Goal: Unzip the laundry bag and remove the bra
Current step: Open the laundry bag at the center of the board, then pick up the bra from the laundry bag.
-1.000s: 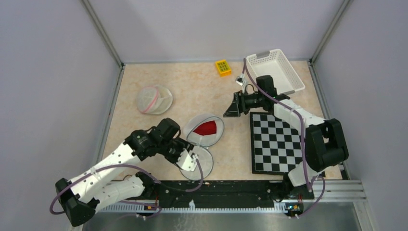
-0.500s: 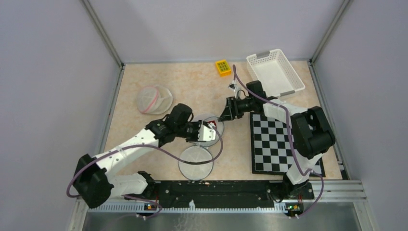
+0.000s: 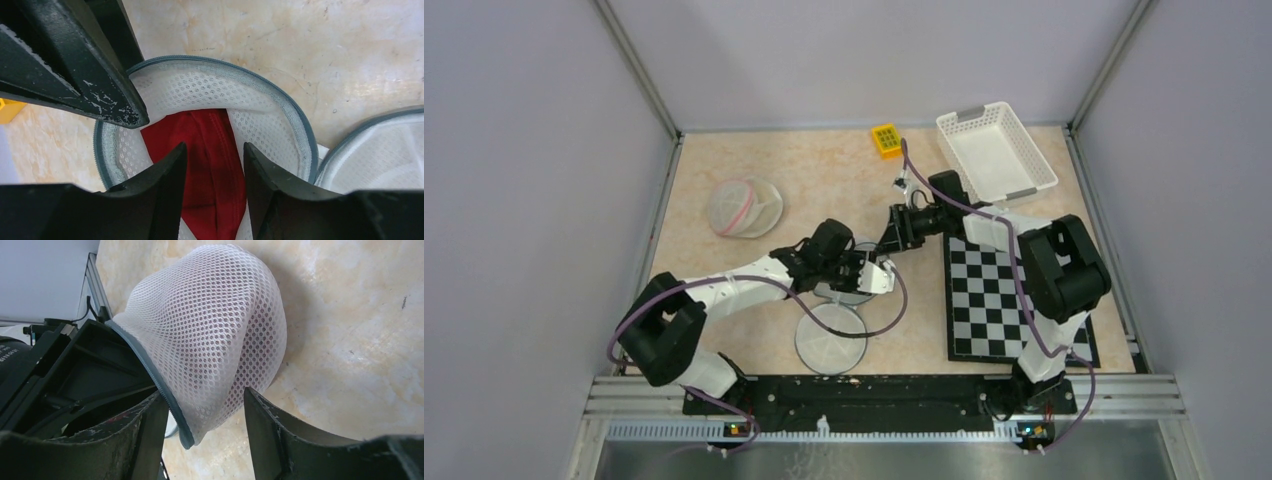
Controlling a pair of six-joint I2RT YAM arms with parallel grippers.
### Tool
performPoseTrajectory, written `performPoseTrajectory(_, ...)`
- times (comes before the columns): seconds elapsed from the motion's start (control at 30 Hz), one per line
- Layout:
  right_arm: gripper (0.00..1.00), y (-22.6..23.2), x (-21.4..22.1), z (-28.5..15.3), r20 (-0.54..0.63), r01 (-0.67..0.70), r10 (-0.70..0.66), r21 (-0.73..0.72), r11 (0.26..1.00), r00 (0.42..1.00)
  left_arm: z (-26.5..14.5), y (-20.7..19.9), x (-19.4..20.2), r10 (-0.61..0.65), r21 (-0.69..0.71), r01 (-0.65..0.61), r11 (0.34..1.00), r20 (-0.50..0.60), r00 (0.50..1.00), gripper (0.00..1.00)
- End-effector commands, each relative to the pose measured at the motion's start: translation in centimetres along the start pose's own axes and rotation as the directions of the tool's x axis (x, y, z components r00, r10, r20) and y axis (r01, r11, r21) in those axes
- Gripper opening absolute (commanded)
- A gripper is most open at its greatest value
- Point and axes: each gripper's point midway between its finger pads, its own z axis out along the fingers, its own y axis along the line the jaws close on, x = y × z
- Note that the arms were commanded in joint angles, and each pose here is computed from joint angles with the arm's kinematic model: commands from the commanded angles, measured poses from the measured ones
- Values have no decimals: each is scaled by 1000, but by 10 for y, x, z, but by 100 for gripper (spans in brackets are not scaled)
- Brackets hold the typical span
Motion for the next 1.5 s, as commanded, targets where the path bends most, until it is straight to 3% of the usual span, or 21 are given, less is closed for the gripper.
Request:
performPoseTrajectory(0.0,55,6,-16,8,24,54,-53,-15,998,998,12,11,4,58,-54,-59,997,-18,998,53)
performPoseTrajectory(0.17,48,6,-12,13,11,55,-55,-15,998,998,24,8,21,77,-61,-83,995,-94,993,57)
performPoseTrajectory(0.27,38,3,-9,14,5,53,-53,-3,999,999,27,11,30,51,-81,-64,995,-146,988,51)
performPoseTrajectory(0.43,24,-1,-6,13,-2,62,-62,23,998,998,16,14,15,20,-103,-29,994,-92,996,28)
performPoseTrajectory(0.57,1,-4,-7,13,3,67,-67,38,997,998,0,16,-8,-59,-103,57,993,-16,998,12)
performPoseTrajectory(0.7,0,-8,-8,12,9,70,-71,70,995,997,-14,20,-24,-89,-113,92,989,34,995,0)
performPoseTrajectory(0.87,0,-12,-7,9,5,81,-82,106,991,997,-34,24,-39,-117,-139,128,982,88,989,0)
performPoseTrajectory(1.0,0,-16,-6,8,5,81,-82,126,989,997,-56,19,-67,-103,-102,126,987,203,974,0)
performPoseTrajectory(1.2,0,-18,-7,9,7,81,-82,133,988,997,-99,20,-110,-128,-70,171,983,407,904,0)
performPoseTrajectory(1.47,0,-12,-2,9,-1,86,-87,119,989,996,-139,58,-133,-202,-139,328,934,553,808,0)
